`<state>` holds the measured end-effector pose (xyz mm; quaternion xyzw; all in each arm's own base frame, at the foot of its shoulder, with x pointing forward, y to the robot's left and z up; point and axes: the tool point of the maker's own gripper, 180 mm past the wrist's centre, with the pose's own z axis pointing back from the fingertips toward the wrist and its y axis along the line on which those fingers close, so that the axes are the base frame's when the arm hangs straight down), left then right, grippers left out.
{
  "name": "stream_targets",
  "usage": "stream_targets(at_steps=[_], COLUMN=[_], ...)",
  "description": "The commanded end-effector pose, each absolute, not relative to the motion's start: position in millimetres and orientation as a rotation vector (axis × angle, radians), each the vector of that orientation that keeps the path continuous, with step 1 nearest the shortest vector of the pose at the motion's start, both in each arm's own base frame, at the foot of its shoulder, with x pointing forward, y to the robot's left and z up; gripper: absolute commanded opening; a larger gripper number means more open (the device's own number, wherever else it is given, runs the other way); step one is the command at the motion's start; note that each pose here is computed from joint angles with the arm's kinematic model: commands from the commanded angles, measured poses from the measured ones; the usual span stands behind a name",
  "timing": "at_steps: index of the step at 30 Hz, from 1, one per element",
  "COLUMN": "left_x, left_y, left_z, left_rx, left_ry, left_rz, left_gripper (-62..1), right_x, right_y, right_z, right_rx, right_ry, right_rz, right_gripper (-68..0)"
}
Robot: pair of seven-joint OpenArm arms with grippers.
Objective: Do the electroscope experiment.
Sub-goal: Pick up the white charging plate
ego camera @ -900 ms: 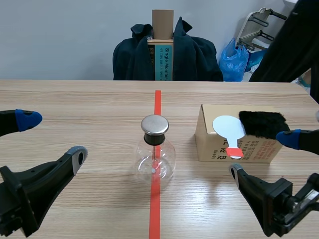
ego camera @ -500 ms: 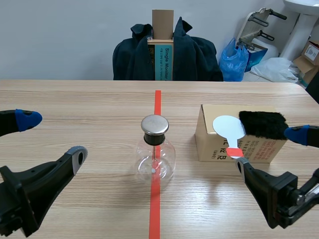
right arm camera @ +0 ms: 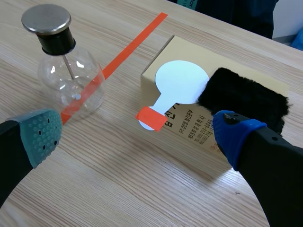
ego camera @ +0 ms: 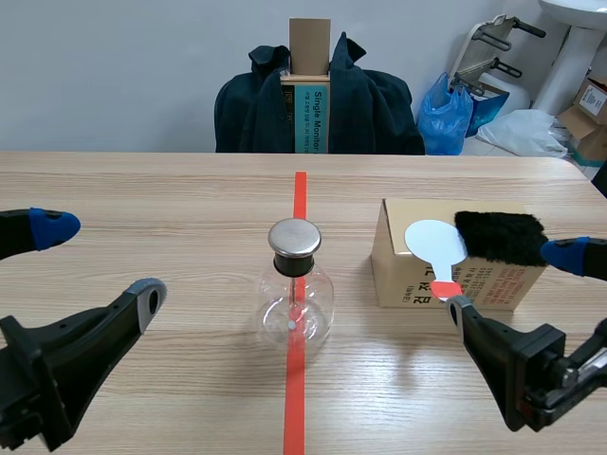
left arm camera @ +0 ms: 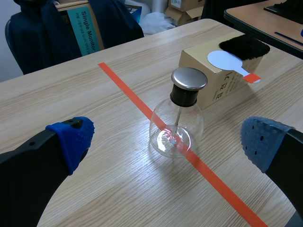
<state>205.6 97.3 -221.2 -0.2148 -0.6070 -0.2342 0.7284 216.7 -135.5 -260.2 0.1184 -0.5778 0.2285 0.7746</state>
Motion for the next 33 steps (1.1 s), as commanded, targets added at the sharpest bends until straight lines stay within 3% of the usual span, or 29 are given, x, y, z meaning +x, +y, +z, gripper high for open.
stream_targets(at_steps=[1,14,26,33], left_x=[206.7,206.6,206.6,206.6], left_y=[95.8,95.7,95.7,95.7], left_z=[-214.2,-214.3,-214.4,-214.3], left_rx=[-0.483,-0.484,-0.483,-0.483], left_ry=[-1.364,-1.363,-1.363,-1.364], left_rz=[-0.509,-0.509,-0.509,-0.510], left_gripper=[1.4,1.4,1.4,1.4], right_x=[221.7,218.6,198.8,210.4], right_y=[-137.1,-138.0,-169.3,-180.7], right_z=[-252.9,-262.5,-321.1,-324.4], right_rx=[0.239,0.151,-0.370,-0.694], right_ry=[-1.279,-1.244,-0.943,-0.966], right_rz=[0.512,0.638,1.194,1.345], right_gripper=[0.4,0.4,0.4,0.4])
